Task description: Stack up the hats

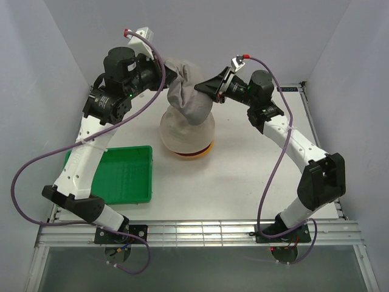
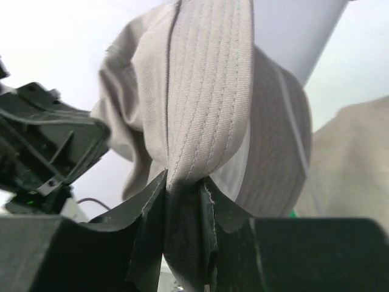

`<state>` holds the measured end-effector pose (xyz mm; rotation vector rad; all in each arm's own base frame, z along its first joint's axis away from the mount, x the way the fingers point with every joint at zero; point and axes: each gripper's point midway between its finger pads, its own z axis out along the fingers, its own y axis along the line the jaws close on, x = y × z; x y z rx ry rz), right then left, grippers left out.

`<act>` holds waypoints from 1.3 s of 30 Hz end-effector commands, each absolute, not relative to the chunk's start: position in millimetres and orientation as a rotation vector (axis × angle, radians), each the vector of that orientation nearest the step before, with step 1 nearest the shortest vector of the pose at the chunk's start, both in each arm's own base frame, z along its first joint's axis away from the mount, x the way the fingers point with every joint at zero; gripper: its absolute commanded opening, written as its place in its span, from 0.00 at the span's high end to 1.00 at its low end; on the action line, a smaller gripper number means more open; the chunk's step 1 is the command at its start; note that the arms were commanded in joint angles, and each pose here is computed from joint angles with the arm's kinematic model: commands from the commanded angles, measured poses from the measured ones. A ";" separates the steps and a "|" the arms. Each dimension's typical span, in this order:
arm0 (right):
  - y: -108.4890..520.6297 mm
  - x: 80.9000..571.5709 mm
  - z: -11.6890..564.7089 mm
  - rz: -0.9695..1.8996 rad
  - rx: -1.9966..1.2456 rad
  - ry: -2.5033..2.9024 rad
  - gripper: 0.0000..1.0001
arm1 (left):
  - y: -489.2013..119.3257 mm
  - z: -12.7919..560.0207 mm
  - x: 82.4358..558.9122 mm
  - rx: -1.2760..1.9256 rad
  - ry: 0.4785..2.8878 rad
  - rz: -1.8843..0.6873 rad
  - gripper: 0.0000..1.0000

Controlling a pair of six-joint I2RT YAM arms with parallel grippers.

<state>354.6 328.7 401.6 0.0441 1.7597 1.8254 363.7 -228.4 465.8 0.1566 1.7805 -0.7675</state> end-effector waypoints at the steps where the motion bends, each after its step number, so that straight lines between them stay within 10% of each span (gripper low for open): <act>1: 341.2 367.0 348.8 1.665 0.019 1.939 0.70 | -215.0 439.8 354.1 0.133 1.915 -0.689 1.00; 39: 376.3 358.4 368.2 1.516 -0.118 1.968 0.71 | -183.5 439.2 305.2 0.108 2.015 -0.626 0.99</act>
